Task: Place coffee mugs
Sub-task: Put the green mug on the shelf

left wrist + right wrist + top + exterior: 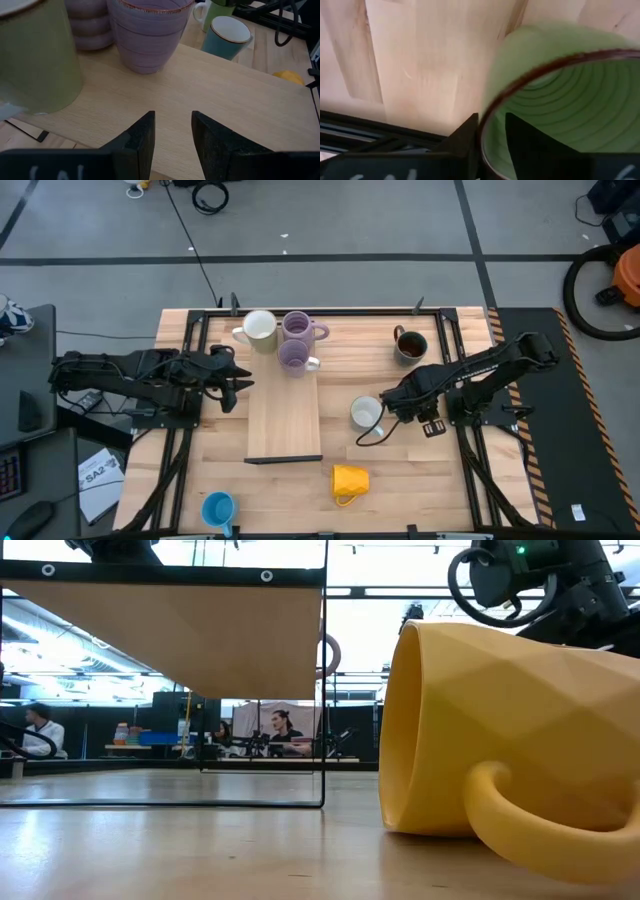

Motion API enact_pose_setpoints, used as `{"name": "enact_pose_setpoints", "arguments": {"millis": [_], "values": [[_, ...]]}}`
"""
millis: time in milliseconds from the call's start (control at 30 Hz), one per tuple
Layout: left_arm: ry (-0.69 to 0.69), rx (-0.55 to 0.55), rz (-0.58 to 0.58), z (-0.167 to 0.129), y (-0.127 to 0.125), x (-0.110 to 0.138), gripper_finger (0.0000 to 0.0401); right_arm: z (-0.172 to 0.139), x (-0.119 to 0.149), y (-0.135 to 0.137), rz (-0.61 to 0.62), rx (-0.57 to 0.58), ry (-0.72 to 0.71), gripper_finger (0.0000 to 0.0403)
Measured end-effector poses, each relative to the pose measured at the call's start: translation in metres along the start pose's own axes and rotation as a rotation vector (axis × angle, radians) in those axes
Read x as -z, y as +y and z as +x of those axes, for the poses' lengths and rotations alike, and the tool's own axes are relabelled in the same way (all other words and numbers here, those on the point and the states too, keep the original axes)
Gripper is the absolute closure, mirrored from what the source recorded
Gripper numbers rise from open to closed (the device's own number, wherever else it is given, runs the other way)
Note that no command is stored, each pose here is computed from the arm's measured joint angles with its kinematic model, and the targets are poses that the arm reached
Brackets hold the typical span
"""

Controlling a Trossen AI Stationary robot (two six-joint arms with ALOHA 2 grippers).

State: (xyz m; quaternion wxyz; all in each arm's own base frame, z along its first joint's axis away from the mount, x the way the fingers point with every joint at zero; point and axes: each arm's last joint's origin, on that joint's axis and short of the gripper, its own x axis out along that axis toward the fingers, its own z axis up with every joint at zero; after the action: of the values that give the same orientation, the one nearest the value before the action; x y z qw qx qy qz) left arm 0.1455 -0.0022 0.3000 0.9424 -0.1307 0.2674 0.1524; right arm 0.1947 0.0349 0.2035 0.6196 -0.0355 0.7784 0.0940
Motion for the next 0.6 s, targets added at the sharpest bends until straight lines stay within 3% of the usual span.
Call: {"name": "enact_pose_setpoints", "arguments": {"millis": [267, 600], "values": [[0.0, 0.0, 0.0, 0.0, 0.0, 0.0, 0.0267, -0.0001, 0.0, 0.0015, 0.077, -0.057, 0.001, 0.0246], [0.0, 0.0, 0.0, 0.0, 0.0, 0.0, 0.0267, -0.0004, 0.0004, -0.0007, 0.303, -0.069, 0.01, 0.0242]]}}
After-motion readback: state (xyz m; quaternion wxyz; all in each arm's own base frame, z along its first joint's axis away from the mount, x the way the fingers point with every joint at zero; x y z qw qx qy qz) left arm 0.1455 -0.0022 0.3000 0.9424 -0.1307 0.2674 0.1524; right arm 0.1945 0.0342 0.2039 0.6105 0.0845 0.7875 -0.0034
